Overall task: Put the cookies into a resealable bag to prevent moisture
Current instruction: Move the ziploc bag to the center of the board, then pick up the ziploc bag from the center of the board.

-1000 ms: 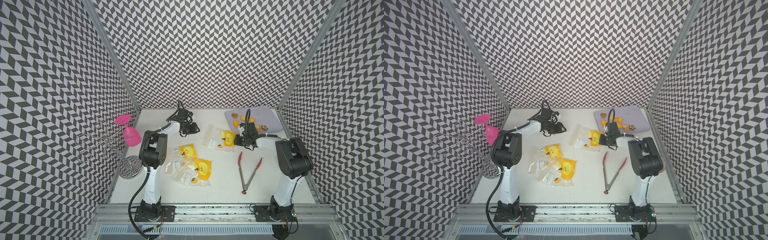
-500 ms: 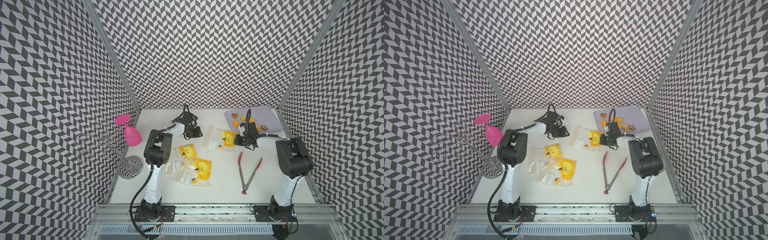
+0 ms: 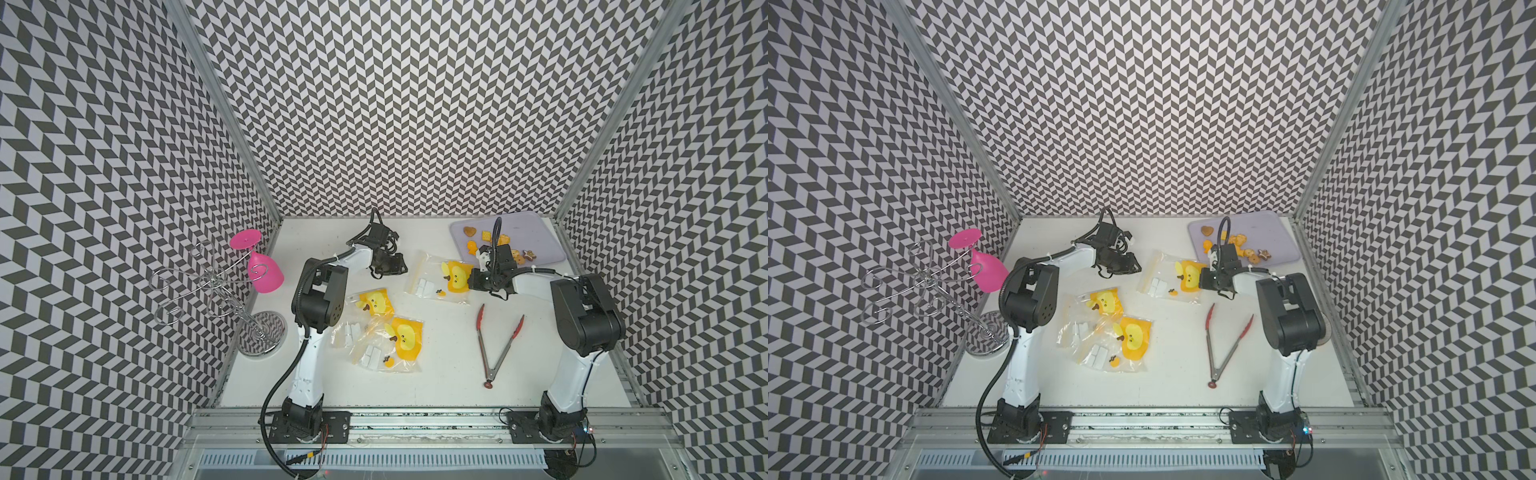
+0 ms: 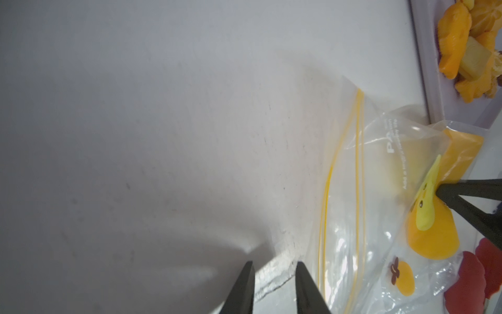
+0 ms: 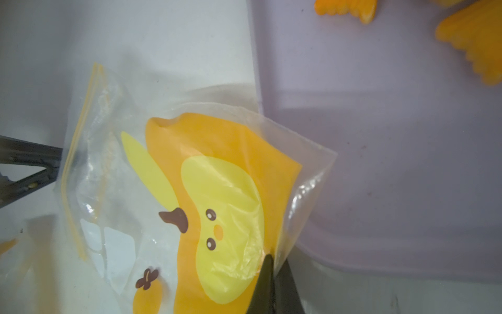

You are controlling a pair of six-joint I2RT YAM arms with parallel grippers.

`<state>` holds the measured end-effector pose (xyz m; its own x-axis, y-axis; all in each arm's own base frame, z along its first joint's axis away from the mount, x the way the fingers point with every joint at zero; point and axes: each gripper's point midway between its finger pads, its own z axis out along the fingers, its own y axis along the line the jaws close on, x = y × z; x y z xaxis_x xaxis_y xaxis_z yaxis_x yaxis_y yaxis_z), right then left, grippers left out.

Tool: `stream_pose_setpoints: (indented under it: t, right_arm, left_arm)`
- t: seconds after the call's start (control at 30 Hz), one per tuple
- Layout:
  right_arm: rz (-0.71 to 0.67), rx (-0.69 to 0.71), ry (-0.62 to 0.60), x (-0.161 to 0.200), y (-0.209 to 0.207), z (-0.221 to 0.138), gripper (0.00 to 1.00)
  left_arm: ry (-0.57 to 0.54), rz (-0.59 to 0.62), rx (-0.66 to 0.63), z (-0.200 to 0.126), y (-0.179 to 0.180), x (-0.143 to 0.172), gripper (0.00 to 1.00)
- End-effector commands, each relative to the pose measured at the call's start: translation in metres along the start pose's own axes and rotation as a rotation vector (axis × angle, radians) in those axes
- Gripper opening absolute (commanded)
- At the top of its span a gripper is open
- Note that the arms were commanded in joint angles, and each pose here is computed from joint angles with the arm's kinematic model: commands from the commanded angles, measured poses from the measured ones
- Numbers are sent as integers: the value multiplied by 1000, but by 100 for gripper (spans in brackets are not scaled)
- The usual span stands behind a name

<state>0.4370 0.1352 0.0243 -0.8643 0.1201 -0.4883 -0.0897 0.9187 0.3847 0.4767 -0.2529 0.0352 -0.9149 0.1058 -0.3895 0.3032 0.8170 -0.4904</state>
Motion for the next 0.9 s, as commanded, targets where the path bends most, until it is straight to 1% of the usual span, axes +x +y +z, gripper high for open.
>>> stream_pose_setpoints:
  t: [0.0, 0.13, 0.27, 0.5, 0.57, 0.63, 0.73, 0.87]
  right_arm:
    - [17, 46, 105, 31, -17, 13, 0]
    - [17, 46, 108, 31, -18, 13, 0]
    - [15, 51, 113, 32, -19, 14, 0]
    - [19, 54, 117, 33, -19, 14, 0]
    - [18, 54, 113, 32, -19, 14, 0]
    - [22, 55, 113, 32, -19, 14, 0]
    - [24, 55, 114, 33, -19, 14, 0]
    - [31, 50, 110, 32, -18, 13, 0]
  left_arm:
    - [51, 10, -4, 15, 2, 14, 29]
    - [58, 19, 19, 17, -7, 15, 29]
    - [47, 24, 57, 14, -15, 13, 34]
    - [39, 27, 143, 10, -31, 11, 48]
    - [39, 25, 168, 9, -36, 13, 49]
    - [37, 18, 191, 8, -40, 14, 53]
    - [29, 10, 232, 4, -47, 15, 55]
    - [25, 6, 273, 2, -58, 18, 53]
